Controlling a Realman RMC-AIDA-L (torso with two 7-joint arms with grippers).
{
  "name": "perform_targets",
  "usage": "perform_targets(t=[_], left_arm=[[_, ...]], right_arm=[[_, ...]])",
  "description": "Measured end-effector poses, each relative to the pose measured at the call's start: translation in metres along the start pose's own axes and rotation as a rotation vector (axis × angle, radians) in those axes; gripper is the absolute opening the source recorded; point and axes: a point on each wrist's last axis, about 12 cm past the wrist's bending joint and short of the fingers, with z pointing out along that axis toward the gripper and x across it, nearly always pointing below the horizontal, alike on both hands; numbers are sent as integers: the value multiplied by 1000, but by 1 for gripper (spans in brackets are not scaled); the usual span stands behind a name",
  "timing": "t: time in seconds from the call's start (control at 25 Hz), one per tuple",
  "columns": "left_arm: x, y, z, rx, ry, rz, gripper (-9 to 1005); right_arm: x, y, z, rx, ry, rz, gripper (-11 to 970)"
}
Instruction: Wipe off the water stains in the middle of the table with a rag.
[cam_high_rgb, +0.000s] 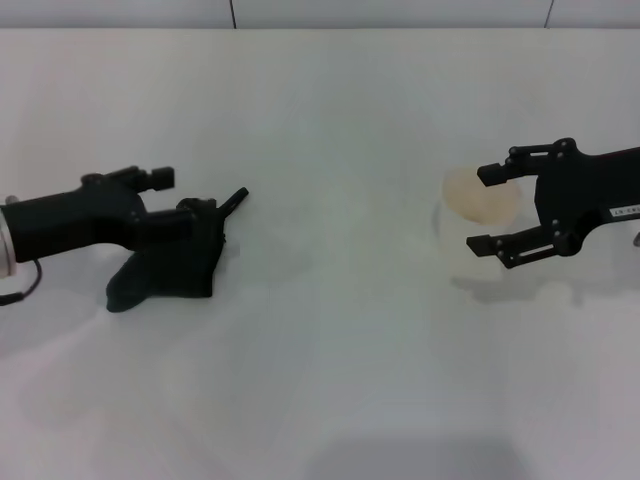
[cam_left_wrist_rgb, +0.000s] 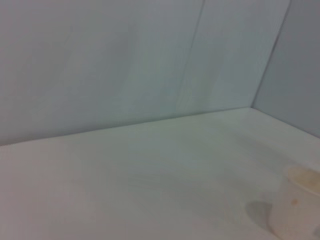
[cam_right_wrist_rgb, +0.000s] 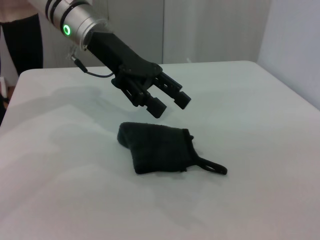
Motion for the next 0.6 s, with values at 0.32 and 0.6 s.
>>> perform_targets(t=[0.32,0.6], left_arm=[[1,-9,2,89,74,-28,880],[2,-9,-4,101,69,-39,880]], right_arm=[[5,4,2,-2,-13,19,845],[12,6,1,20,-29,51,845]])
